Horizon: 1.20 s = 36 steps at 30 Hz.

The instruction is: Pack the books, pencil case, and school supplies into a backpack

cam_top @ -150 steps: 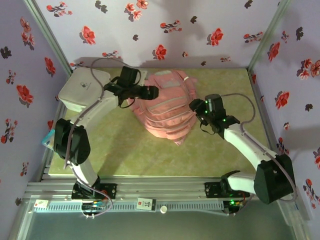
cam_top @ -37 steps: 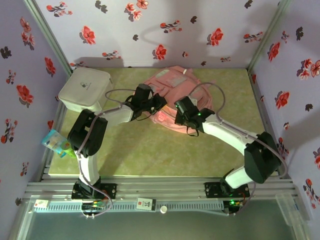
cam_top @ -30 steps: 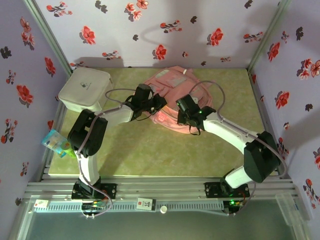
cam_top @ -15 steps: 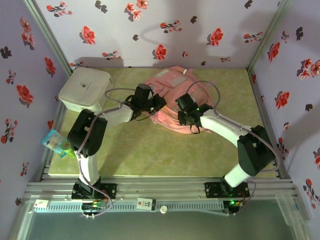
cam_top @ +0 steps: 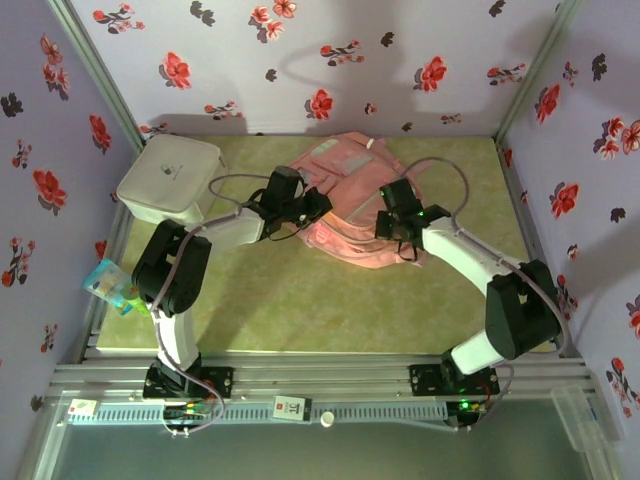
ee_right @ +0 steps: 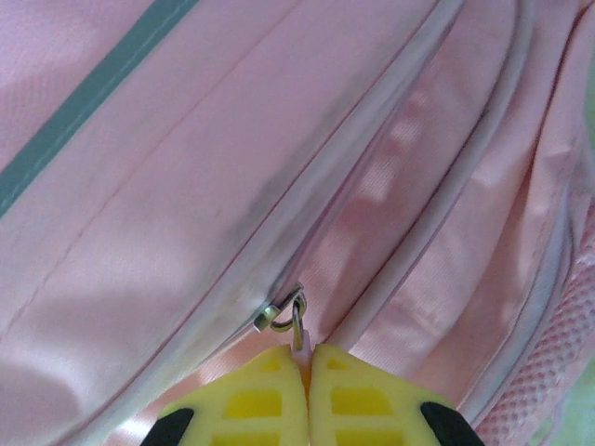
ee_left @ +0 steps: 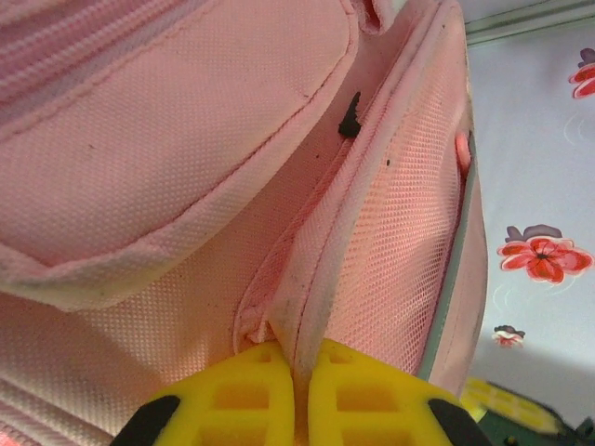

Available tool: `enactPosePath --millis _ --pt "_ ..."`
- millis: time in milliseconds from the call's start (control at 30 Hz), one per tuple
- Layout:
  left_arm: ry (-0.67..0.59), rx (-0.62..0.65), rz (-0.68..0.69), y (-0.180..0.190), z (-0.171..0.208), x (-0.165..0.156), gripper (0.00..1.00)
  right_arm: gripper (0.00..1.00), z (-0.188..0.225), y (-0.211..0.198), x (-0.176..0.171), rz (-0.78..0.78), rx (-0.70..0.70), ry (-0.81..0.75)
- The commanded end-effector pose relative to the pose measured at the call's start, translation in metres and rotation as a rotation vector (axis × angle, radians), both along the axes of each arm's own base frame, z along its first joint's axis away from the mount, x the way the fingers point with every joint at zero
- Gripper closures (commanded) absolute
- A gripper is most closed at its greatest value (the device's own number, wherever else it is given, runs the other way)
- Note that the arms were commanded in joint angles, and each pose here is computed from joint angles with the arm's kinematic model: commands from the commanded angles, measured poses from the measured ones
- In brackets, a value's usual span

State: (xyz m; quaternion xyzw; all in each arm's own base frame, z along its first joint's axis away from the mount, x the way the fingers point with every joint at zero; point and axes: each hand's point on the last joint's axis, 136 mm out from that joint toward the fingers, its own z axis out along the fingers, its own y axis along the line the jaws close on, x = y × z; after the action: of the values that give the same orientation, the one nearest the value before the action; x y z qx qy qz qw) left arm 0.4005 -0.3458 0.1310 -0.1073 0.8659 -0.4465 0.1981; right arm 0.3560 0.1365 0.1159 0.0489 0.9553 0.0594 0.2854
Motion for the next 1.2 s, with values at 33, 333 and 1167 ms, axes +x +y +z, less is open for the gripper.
enactPosePath --millis 33,333,1167 --pt "-0.032 0.055 0.021 0.026 0.006 0.005 1.0 0.97 -0.001 -0.021 -0.001 -0.029 -0.043 0.035" --pt "-0.091 0.191 0.069 0.074 0.019 0.014 0.78 1.0 0.022 0.058 -0.009 0.259 -0.021 -0.023" --pt "0.003 0.026 0.266 0.116 0.02 -0.013 0.56 1.0 0.03 0.191 -0.022 0.482 0.189 -0.023"
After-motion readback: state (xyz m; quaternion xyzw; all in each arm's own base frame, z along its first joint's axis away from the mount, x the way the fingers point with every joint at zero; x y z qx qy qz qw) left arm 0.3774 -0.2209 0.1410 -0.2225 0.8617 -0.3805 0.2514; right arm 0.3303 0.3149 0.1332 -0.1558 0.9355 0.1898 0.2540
